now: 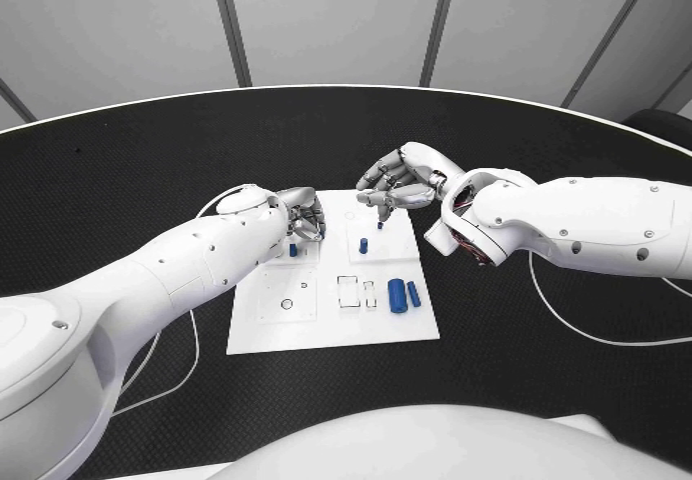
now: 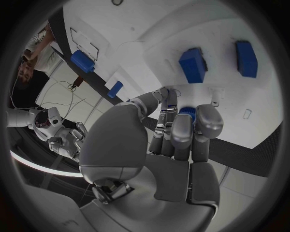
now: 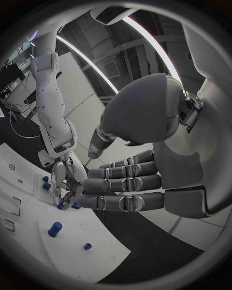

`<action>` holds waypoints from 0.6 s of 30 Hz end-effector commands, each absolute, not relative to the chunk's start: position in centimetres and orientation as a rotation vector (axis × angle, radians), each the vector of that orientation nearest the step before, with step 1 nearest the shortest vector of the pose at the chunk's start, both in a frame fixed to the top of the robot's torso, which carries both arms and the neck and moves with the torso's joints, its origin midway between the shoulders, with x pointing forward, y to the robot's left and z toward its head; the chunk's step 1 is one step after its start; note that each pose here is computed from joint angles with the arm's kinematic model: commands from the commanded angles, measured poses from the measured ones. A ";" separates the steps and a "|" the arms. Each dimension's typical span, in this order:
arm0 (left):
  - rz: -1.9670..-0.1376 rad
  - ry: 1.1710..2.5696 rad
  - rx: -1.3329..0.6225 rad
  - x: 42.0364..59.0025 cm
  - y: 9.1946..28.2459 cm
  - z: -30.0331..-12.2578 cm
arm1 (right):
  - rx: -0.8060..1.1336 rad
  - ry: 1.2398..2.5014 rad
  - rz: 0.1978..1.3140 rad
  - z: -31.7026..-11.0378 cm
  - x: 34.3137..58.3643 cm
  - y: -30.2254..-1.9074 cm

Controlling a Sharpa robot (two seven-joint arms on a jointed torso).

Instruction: Assemble the parts on the task board

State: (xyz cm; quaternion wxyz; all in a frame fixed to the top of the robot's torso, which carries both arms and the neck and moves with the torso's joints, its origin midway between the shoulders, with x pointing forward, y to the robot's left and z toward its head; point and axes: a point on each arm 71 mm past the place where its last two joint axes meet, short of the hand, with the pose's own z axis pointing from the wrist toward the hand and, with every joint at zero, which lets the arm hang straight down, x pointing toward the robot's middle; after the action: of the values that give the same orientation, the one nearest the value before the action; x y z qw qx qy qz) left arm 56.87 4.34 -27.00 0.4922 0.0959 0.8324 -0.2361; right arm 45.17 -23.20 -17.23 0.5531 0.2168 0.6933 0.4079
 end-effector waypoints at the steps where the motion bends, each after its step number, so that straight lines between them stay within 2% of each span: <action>1: -0.583 2.009 0.233 56.9 4.3 -26.9 | 0.513 1.639 0.964 -17.2 45.2 -23.2; 18: -0.607 1.986 0.201 57.0 4.6 -26.8 | 0.512 1.640 0.964 -17.3 45.2 -23.2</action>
State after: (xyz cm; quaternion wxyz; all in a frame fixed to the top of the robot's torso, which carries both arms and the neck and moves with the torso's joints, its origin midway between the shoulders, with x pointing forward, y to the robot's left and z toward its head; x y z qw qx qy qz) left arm 56.97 4.48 -26.82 0.5027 0.0839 0.8227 -0.2518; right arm 45.25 -23.15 -17.26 0.5529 0.2164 0.6936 0.4079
